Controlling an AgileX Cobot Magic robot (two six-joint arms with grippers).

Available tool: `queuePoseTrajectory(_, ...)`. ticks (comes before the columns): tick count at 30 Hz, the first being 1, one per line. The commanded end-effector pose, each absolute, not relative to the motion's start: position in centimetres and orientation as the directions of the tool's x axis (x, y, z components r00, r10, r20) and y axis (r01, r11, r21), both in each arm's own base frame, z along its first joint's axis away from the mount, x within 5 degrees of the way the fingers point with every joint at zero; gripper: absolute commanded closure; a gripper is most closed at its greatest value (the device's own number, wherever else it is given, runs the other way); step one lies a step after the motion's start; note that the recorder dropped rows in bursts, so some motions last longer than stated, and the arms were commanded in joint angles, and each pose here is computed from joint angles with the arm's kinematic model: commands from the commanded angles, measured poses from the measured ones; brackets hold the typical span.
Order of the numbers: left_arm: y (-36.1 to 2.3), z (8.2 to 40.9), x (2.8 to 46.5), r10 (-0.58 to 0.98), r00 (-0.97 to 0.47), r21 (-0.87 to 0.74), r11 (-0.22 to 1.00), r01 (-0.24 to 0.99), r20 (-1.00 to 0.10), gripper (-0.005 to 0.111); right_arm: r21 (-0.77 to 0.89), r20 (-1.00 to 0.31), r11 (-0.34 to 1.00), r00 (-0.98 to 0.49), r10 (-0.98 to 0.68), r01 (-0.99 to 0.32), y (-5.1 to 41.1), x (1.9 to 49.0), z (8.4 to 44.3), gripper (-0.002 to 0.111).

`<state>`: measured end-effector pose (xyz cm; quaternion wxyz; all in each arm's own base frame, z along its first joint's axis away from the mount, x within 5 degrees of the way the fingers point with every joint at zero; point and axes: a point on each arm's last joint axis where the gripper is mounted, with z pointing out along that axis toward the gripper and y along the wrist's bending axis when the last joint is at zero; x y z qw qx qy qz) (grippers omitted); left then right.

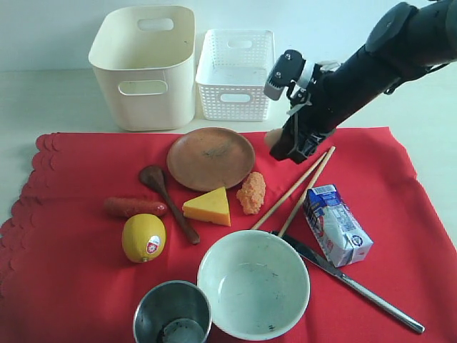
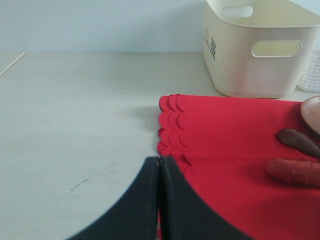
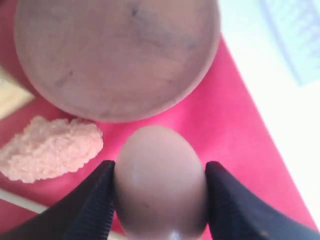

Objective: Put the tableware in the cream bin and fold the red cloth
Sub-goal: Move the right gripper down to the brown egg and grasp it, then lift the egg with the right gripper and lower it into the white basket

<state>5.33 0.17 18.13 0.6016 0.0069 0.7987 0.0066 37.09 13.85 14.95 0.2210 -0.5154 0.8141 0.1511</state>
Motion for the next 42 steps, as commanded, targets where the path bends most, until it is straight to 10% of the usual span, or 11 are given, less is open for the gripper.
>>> queuePoseTrajectory(1,0.2,18.1,5.3,0.015,-0.267,0.016,1.0,0.0,-0.964,0.107,0.021,-0.561,0.494,-0.419,-0.714,-0.869,14.0,36.9,17.9,0.108)
queuePoseTrajectory(25,0.2,18.1,5.3,0.015,-0.267,0.016,1.0,0.0,-0.964,0.107,0.276,-0.737,0.758,-0.636,-0.227,-0.591,15.4,40.5,26.3,0.108)
queuePoseTrajectory(42,0.2,18.1,5.3,0.015,-0.267,0.016,1.0,0.0,-0.964,0.107,0.238,-0.738,0.791,-0.634,-0.23,-0.564,20.0,48.7,20.9,0.108)
